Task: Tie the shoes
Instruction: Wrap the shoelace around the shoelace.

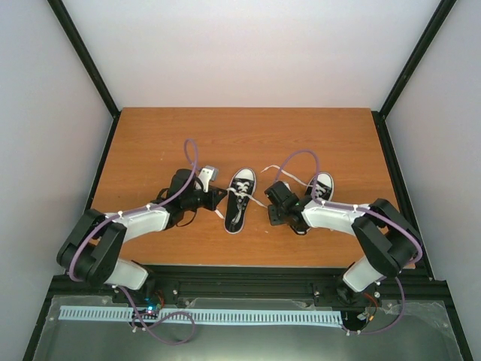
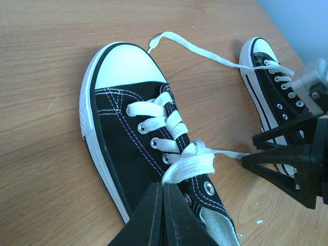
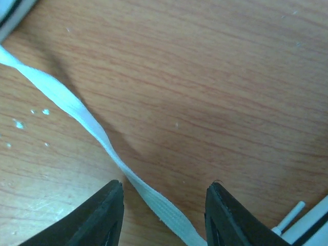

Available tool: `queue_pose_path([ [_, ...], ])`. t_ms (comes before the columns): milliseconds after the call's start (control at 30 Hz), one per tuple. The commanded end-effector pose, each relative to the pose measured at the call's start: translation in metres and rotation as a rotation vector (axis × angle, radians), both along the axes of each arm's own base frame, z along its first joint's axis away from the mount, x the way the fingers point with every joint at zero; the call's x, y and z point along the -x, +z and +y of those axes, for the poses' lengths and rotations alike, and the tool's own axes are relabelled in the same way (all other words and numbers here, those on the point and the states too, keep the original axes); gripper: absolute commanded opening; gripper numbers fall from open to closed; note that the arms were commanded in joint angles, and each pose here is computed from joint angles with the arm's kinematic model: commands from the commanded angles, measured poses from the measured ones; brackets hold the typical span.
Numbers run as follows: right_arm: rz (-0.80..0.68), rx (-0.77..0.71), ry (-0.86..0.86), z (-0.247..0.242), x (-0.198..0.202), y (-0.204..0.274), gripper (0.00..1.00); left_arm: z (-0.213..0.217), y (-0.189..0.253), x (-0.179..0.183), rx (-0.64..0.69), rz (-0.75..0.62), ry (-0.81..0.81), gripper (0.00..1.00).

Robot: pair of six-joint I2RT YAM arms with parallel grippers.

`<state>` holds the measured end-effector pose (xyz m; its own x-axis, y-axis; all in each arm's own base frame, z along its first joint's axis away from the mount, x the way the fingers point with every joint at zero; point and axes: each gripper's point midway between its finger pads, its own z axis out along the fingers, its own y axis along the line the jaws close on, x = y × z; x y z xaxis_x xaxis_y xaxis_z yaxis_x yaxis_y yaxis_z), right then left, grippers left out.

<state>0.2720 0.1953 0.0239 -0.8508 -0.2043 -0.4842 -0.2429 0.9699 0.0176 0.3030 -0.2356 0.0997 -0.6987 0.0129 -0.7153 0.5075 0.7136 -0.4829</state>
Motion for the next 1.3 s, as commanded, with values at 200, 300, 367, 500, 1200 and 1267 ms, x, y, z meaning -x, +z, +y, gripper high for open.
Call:
queue_pose_path([
  [200, 0.034, -0.062, 0.032, 0.017, 0.002, -0.016, 0.39, -0.018, 0.036, -0.021, 0.113, -0.127, -0.016, 0.01],
  [300, 0.05, -0.062, 0.002, 0.012, 0.001, -0.023, 0.16, -0.018, 0.041, -0.023, 0.125, -0.161, -0.011, 0.01],
  [367, 0.054, -0.066, -0.03, 0.006, -0.002, -0.025, 0.04, -0.016, 0.041, -0.023, 0.126, -0.186, -0.003, 0.01],
  [500, 0.002, -0.075, -0.104, -0.004, -0.022, -0.01, 0.03, -0.016, 0.04, -0.021, 0.131, -0.197, -0.009, 0.01],
  [1200, -0.14, -0.562, 0.25, 0.168, -0.115, 0.137, 0.61, -0.018, 0.043, -0.011, 0.159, -0.201, -0.042, 0.01],
  [1267, -0.156, -0.557, 0.226, 0.155, -0.112, 0.14, 0.77, -0.018, 0.043, -0.01, 0.168, -0.201, -0.043, 0.01],
])
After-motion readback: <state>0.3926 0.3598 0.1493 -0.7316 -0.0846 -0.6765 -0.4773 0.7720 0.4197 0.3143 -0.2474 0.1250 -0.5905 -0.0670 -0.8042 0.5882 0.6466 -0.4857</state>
